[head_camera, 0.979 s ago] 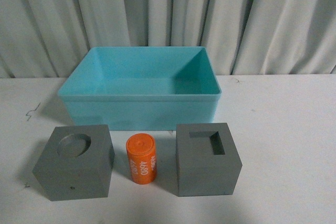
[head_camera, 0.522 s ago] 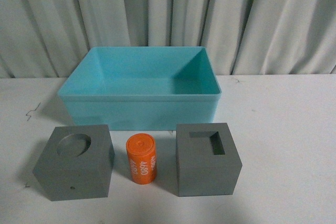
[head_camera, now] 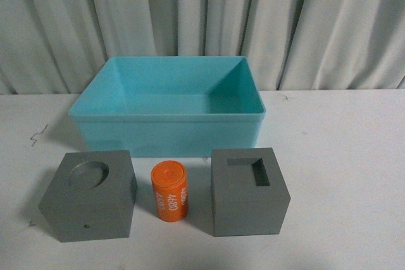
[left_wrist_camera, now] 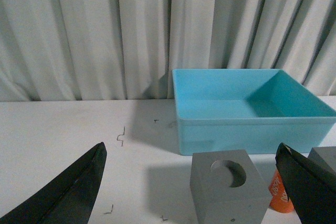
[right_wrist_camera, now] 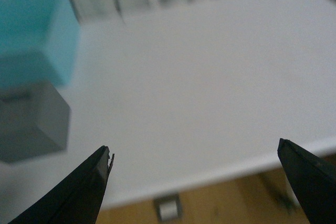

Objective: Place gray and orange parts in blue box

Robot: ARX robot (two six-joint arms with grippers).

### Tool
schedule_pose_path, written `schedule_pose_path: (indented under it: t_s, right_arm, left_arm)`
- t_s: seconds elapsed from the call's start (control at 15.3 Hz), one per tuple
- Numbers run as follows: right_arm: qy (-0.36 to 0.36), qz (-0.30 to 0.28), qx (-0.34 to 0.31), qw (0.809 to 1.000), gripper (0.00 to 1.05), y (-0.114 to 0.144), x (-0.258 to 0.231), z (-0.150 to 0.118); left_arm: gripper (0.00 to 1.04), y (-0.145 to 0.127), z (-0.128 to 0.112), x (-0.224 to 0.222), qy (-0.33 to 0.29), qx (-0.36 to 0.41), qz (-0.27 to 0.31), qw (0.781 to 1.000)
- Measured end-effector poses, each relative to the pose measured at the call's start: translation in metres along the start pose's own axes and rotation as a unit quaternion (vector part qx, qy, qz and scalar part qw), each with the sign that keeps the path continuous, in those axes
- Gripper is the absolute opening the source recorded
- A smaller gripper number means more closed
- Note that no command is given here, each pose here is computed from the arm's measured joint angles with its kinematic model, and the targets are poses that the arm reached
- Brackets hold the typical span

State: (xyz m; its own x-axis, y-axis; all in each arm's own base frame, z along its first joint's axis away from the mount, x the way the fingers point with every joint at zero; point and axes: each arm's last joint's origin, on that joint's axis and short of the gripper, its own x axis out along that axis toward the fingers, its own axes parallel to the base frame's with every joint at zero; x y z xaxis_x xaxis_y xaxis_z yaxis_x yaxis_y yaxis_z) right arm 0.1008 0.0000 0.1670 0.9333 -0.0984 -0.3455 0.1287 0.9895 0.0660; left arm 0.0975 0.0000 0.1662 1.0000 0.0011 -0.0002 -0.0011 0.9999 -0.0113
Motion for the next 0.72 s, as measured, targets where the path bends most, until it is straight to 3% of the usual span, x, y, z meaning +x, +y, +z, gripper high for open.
schedule_pose_path:
  t_s: [0.07,0.2,0.39,0.46,0.52,0.72]
  right_arm:
    - [0.053,-0.026,0.031,0.998,0.98,-0.002,0.008,0.010]
    - [0.030,-0.025,0.057,0.998,0.98,-0.007,0.023,0.037]
    - [0.000,0.021,0.027,0.999,0.98,-0.001,0.058,0.075]
    - [0.010,0.051,0.000,0.999,0.98,0.011,0.080,0.080]
    - [0.035,0.101,-0.033,0.994,0.98,0.051,0.128,0.080]
    - [0.102,0.130,-0.070,0.984,0.98,0.109,0.167,0.052]
  left_arm:
    - [0.98,0.000,0.000,0.000,-0.001,0.000,-0.001,1.000]
    - [0.98,0.000,0.000,0.000,0.000,0.000,0.000,1.000]
    - [0.98,0.000,0.000,0.000,0.000,0.000,0.000,1.000]
    - [0.98,0.000,0.000,0.000,0.000,0.000,0.000,1.000]
    - [0.98,0.000,0.000,0.000,0.000,0.000,0.000,1.000]
    - [0.98,0.000,0.000,0.000,0.000,0.000,0.000,1.000]
